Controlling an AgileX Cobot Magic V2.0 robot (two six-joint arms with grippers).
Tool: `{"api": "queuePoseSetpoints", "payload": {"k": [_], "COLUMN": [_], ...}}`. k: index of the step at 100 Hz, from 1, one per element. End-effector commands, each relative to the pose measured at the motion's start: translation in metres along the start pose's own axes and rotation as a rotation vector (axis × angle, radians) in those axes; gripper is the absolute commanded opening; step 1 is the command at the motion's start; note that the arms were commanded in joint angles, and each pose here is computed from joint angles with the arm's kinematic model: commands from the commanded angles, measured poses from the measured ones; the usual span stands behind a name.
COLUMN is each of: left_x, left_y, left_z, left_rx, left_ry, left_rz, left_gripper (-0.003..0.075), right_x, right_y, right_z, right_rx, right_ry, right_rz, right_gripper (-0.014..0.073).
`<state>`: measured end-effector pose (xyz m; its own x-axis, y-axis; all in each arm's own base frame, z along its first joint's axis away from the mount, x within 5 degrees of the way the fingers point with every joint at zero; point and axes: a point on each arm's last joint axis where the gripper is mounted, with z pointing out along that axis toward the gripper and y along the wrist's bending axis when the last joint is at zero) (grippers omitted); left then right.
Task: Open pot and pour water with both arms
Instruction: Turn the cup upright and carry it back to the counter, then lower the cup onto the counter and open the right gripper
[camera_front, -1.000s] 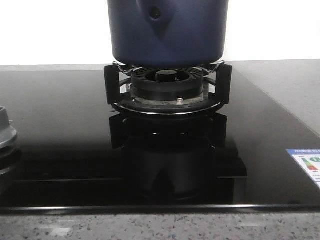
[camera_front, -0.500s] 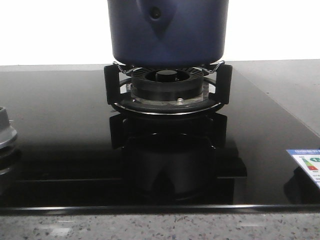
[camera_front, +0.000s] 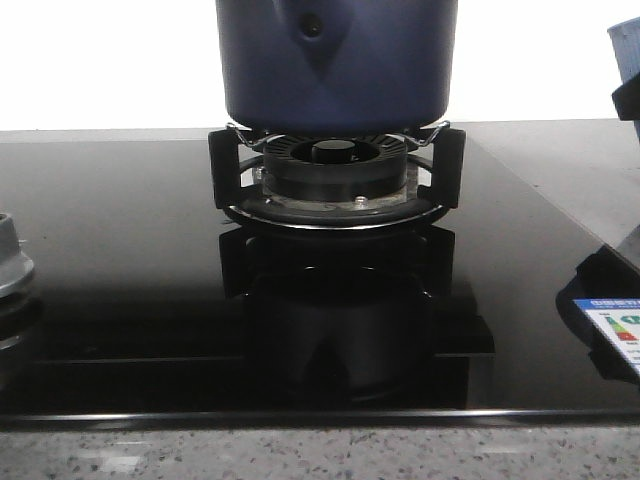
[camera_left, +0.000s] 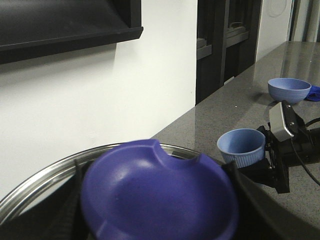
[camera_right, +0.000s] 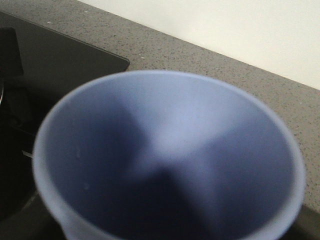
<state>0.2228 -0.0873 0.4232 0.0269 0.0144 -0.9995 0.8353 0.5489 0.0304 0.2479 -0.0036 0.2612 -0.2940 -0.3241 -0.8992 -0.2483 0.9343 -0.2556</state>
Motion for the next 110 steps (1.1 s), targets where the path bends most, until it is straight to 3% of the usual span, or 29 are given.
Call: {"api": "queuePoseSetpoints", "payload": {"k": [1,52,85,92,110], "left_x": [-0.023,-0.023,-0.023,-0.023,-0.023], "left_y": [-0.009,-0.011,-0.012,-0.012,-0.013], "left_z": [-0.005,-0.005,-0.005,-0.005,-0.005], "left_rx": [0.021,0.041,0.056,0.056,0.058], "left_ry": [-0.114,-0.114,-0.115,-0.115,-0.115], "left_rz": [-0.018,-0.017,-0.016,-0.016,-0.016], "left_gripper": [0.0252,0.0252,0.0252,0.0252,0.0252], "right_x": [-0.016,-0.012,0.009,0.009,0.008], "right_y": [-0.001,0.000,0.012,0.012,0.011], "right_z": [-0.004,-0.004,-0.006,-0.006,-0.006], "right_rx": [-0.015,-0.019,-0.067,-0.062,-0.050], "right_ry": [-0.091,-0.090,-0.059,-0.064,-0.073], "right_rz": [0.000,0.026,0.065,0.095,0.133], "right_gripper": [0.0278,0.0281,0.0286,0.0325,0.0541]}}
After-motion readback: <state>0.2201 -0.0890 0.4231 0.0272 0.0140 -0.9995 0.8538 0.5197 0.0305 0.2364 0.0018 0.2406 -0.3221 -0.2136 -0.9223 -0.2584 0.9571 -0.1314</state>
